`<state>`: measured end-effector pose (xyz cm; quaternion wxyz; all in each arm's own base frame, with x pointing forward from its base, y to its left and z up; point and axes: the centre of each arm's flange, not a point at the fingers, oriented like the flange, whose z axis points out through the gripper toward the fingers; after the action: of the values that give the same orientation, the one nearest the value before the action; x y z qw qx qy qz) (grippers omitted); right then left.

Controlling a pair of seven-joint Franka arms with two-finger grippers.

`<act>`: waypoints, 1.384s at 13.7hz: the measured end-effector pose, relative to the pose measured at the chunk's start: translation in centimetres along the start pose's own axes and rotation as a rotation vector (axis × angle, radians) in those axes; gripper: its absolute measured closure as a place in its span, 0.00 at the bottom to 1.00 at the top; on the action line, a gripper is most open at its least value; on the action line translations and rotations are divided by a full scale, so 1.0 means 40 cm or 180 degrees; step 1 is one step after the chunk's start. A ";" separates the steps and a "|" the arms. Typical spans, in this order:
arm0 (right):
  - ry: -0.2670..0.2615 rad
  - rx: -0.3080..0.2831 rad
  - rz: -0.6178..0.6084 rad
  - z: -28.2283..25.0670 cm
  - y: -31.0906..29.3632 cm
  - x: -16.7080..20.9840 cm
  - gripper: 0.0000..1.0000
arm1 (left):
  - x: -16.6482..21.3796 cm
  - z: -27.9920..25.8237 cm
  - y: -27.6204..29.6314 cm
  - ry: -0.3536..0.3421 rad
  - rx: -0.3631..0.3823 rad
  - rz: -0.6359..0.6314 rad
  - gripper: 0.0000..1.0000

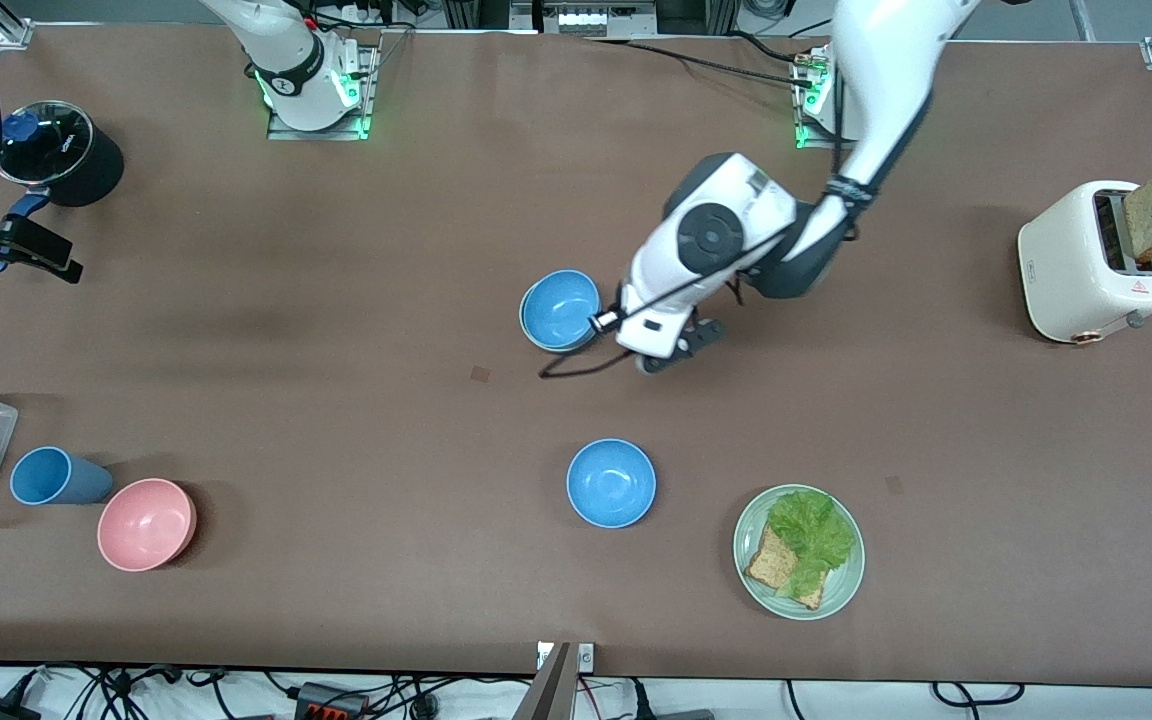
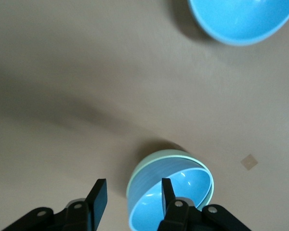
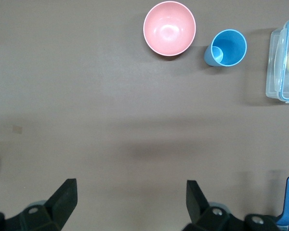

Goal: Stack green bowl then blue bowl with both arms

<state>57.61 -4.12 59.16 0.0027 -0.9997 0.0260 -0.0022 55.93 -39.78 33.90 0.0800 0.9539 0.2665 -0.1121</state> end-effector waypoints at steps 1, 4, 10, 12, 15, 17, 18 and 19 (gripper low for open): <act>0.0000 -0.0001 -0.0002 0.000 -0.001 0.000 0.00 | 0.040 -0.059 -0.011 -0.0015 0.0026 0.0086 0.47; 0.0002 -0.0009 -0.0007 0.000 -0.001 0.000 0.00 | 0.193 -0.210 -0.081 -0.0015 -0.0007 0.0483 0.47; 0.0028 -0.0015 -0.0009 0.000 -0.001 0.003 0.00 | 0.443 -0.299 -0.274 0.0256 0.0144 0.1693 0.46; 0.0028 -0.0015 -0.0010 0.000 -0.001 0.003 0.00 | 0.509 -0.349 -0.333 0.0362 0.0212 0.2054 0.44; 0.0025 -0.0016 -0.0011 0.001 -0.001 0.002 0.00 | 0.563 -0.458 -0.443 0.0380 0.0349 0.2351 0.44; 0.0024 -0.0017 -0.0010 0.001 -0.001 0.002 0.00 | 0.552 -0.584 -0.556 0.0351 0.0501 0.2275 0.42; 0.0025 -0.0017 -0.0010 0.001 -0.001 0.002 0.00 | 0.533 -0.647 -0.613 0.0366 0.0510 0.2225 0.40; 0.0026 -0.0018 -0.0010 0.001 0.000 0.002 0.00 | 0.511 -0.689 -0.660 0.0399 0.0521 0.2202 0.33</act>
<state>57.69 -4.11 59.14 -0.0002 -0.9997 0.0244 -0.0062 63.80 -1.59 52.72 0.0201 0.9960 -0.0776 -0.0406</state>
